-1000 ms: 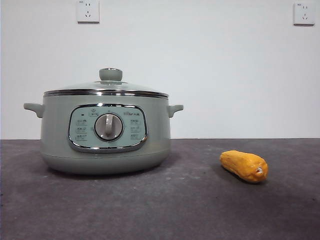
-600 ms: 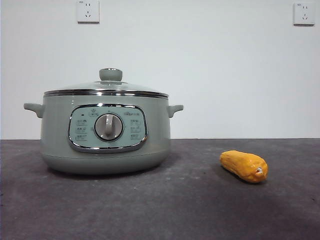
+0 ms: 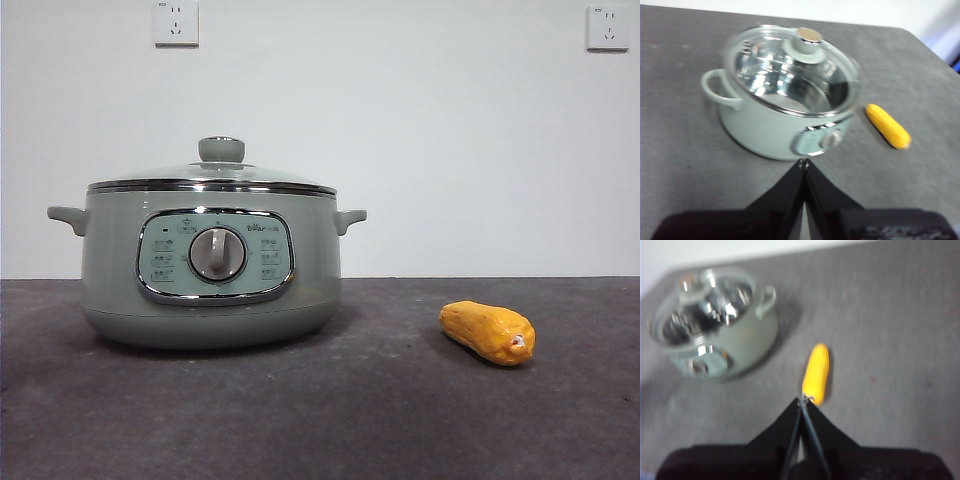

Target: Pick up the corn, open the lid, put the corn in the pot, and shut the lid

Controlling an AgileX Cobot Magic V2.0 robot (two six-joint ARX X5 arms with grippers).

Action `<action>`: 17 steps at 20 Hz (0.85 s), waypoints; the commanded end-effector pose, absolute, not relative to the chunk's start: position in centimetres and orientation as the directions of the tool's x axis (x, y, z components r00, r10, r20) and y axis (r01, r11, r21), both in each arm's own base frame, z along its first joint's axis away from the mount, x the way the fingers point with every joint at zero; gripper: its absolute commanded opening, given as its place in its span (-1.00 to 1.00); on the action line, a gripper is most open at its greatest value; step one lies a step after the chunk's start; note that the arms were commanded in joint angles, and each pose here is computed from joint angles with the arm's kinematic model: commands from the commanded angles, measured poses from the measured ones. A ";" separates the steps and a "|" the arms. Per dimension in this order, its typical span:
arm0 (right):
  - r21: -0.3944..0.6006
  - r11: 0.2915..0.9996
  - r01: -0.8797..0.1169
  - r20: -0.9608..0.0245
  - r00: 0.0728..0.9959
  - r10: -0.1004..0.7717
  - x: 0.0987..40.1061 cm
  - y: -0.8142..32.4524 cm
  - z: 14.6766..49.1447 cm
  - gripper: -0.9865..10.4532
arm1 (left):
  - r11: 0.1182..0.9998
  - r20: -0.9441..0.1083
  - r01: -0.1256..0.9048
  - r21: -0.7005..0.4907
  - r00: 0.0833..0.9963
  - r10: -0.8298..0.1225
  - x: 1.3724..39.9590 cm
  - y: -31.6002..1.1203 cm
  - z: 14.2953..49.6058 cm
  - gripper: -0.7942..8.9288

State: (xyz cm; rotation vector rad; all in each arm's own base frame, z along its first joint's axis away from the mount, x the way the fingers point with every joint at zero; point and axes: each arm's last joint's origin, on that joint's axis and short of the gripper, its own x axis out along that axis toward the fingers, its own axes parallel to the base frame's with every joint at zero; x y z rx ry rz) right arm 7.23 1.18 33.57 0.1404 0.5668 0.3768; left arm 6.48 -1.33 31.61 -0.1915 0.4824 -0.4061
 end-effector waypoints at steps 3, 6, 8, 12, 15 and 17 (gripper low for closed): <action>0.188 0.908 -0.374 -0.634 0.659 0.404 7.8 1.2 34.9 -0.85 | 0.879 -0.451 0.399 -0.260 0.755 -0.476 6.3 -1.5 32.7 -0.85; 0.213 0.901 -0.377 -0.663 0.622 0.417 8.6 1.3 35.7 -0.85 | 0.875 -0.480 0.410 -0.257 0.732 -0.483 6.4 -1.5 33.1 -0.85; 0.212 0.900 -0.381 -0.673 0.611 0.417 8.9 1.3 35.9 -0.85 | 0.868 -0.482 0.418 -0.267 0.722 -0.496 6.4 -1.5 33.1 -0.85; 0.216 0.900 -0.378 -0.680 0.604 0.417 9.1 1.3 35.9 -0.80 | 0.863 -0.489 0.421 -0.278 0.712 -0.505 6.6 -1.6 33.0 -0.74; 0.221 0.901 -0.373 -0.680 0.604 0.417 9.1 1.3 35.9 -0.26 | 0.851 -0.488 0.427 -0.306 0.697 -0.526 6.9 -1.6 33.0 0.22; 0.228 0.902 -0.366 -0.680 0.604 0.417 9.1 1.3 35.9 0.13 | 0.850 -0.491 0.426 -0.310 0.694 -0.527 7.2 -1.7 33.0 0.39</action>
